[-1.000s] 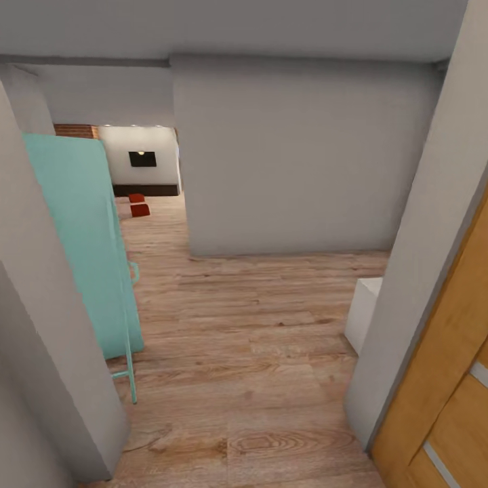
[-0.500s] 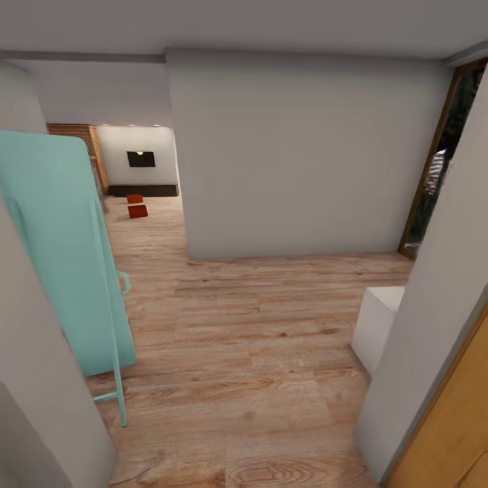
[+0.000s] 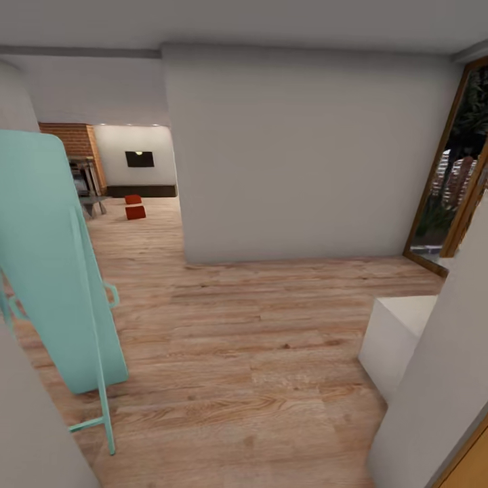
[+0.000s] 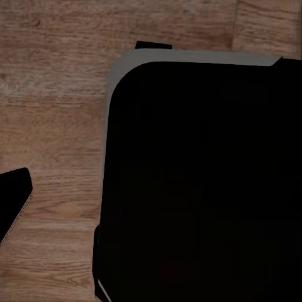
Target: Move the two storage containers from the living room to the garage. In the garage, place one container on the floor and stack the other container on top of it (either order is fine).
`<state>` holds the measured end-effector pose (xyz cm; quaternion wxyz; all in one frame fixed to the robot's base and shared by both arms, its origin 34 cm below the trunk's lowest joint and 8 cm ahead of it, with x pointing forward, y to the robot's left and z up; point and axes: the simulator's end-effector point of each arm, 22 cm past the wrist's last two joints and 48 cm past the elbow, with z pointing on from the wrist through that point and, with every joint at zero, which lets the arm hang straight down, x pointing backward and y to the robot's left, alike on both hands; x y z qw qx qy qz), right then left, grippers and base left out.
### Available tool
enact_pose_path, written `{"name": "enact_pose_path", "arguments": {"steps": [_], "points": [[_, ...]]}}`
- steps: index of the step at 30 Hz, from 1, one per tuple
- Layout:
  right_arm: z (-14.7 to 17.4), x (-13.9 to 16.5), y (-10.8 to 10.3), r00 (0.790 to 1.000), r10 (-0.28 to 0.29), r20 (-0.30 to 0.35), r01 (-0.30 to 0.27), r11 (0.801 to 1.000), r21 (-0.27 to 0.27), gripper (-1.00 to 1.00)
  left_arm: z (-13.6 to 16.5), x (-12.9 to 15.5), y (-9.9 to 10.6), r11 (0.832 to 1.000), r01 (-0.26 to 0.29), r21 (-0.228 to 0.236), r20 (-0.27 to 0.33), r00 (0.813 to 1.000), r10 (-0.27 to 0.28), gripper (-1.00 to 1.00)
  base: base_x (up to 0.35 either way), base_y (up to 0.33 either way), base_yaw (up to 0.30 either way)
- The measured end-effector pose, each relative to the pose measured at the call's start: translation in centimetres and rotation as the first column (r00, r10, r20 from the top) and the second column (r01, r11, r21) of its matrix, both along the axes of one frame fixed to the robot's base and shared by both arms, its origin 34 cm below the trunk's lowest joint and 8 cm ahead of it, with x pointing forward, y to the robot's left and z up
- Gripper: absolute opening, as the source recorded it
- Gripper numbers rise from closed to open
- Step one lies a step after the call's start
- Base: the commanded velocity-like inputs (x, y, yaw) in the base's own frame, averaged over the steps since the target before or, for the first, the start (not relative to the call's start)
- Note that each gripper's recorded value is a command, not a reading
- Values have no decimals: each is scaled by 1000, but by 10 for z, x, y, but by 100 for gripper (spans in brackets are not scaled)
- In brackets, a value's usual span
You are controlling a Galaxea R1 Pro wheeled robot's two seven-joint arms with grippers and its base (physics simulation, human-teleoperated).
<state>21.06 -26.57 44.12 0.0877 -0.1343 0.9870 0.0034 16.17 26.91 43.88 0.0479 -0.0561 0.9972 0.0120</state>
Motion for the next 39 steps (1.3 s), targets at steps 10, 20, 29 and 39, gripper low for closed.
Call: {"name": "enact_pose_path", "arguments": {"steps": [10, 20, 29, 39], "points": [[0, 0, 0, 1000, 2, -1, -2, 1000, -2, 100, 0, 0, 0, 1000, 0, 0, 0, 1000, 0, 100, 321, 0, 0], [0, -1, -1, 1000, 4, -3, -4, 1000, -4, 100, 0, 0, 0, 1000, 0, 0, 0, 1000, 0, 100, 321, 0, 0], [0, -1, -1, 1000, 1, -5, -1, 1000, -2, 100, 0, 0, 0, 1000, 0, 0, 0, 1000, 0, 100, 321, 0, 0], [0, -1, 0, 1000, 0, -3, 0, 1000, -1, 100, 0, 0, 0, 1000, 0, 0, 0, 1000, 0, 100, 321, 0, 0]]}}
